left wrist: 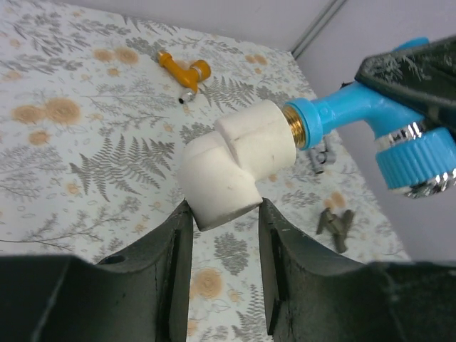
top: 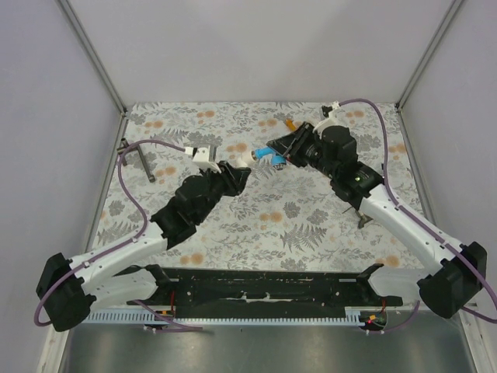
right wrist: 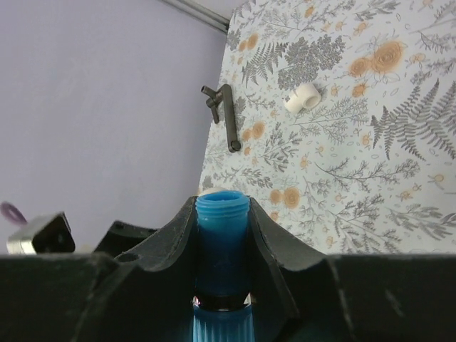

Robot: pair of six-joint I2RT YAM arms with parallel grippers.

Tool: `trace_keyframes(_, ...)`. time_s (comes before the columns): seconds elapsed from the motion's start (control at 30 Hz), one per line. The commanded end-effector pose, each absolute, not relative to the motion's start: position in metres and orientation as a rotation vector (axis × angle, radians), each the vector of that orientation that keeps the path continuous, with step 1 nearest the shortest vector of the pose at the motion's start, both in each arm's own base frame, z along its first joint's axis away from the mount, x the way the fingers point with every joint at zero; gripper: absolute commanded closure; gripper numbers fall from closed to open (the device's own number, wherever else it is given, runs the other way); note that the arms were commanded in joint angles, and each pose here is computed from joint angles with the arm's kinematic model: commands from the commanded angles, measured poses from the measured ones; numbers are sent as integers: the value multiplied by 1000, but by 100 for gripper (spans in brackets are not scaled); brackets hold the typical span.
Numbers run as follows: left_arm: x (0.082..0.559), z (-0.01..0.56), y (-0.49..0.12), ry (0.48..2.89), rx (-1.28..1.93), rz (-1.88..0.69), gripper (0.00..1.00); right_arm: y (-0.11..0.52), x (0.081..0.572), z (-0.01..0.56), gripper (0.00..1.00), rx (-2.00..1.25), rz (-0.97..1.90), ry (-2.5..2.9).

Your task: Install the water faucets

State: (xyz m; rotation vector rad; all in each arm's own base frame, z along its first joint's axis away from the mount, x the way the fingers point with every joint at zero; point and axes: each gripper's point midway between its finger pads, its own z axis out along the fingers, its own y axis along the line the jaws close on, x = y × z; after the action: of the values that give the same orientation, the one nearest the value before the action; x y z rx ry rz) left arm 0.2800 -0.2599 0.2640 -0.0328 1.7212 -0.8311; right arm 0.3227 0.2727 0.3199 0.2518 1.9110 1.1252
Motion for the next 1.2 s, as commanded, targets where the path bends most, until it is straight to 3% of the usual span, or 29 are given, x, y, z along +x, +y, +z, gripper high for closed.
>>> trace_keyframes(0.0,256,348,-277,1353,136,-853,98,272,334,296,100,549,1178,1925)
trace_keyframes(0.27,249,332,-277,1295,221,-708,98,278,332,288,100,690,1277,1925)
trace_keyframes(0.5,244,316,-268,1404,240,-685,54,276,337,288,100,655,1314,1846)
trace_keyframes(0.8,237,311,-245,1512,183,-687,16,264,352,292,100,593,1391,1749)
trace_keyframes(1.0,255,314,-220,1693,21,-792,6,250,365,312,100,431,1429,1612)
trace_keyframes(1.17,279,310,-217,1805,-191,-1148,6,241,366,343,100,305,1466,1457)
